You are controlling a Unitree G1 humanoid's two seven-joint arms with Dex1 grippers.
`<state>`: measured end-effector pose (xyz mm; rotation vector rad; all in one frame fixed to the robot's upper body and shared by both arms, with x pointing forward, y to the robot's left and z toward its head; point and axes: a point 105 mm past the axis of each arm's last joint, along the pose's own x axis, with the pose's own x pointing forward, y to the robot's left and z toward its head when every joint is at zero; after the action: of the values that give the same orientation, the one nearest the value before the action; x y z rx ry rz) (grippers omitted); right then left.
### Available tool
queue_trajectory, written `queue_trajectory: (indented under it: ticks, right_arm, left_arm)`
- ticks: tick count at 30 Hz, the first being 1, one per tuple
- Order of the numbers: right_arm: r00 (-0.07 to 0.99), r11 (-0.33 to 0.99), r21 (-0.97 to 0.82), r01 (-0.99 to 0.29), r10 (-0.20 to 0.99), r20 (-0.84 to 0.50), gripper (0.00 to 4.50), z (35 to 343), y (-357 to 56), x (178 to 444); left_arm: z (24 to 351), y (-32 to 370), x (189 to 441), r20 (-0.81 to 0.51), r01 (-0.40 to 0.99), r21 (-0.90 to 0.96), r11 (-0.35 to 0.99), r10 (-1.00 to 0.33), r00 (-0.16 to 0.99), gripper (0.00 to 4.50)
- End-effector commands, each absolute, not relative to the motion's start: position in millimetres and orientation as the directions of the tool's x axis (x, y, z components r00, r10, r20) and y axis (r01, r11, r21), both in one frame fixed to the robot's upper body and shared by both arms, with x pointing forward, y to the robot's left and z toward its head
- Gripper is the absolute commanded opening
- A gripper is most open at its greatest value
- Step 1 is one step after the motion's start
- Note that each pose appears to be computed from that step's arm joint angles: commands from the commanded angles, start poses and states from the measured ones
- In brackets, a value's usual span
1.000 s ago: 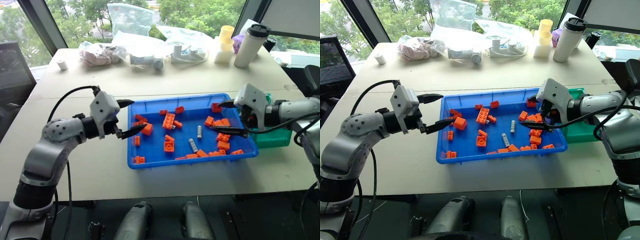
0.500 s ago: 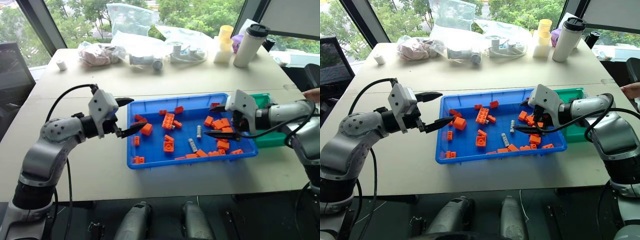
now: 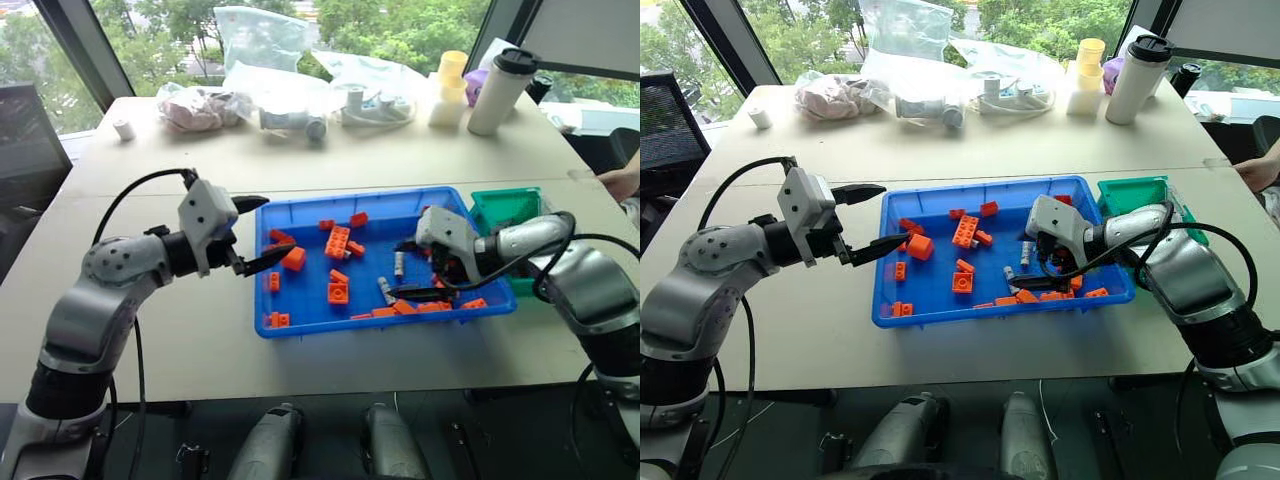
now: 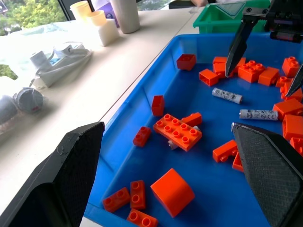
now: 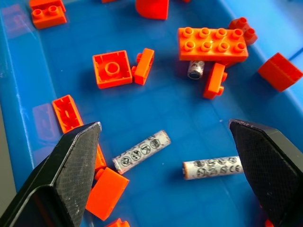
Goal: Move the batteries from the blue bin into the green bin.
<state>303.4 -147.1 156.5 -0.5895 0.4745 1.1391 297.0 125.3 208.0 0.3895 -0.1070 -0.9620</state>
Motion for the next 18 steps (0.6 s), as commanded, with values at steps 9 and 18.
queue_trajectory:
  ticks: [9, 18]
  right_arm:
    - [0.244, 0.259, -0.091, -0.962, 0.656, -0.714, 4.45, 152, -128, 302]
    - [0.222, 0.263, -0.078, -0.962, 0.581, -0.783, 4.45, 129, -125, 308]
  left_arm:
    - [207, 114, 289, -0.05, 0.772, 0.38, 0.509, -0.823, 0.566, 4.5]
    - [205, 117, 286, -0.041, 0.749, 0.379, 0.544, -0.798, 0.601, 4.5]
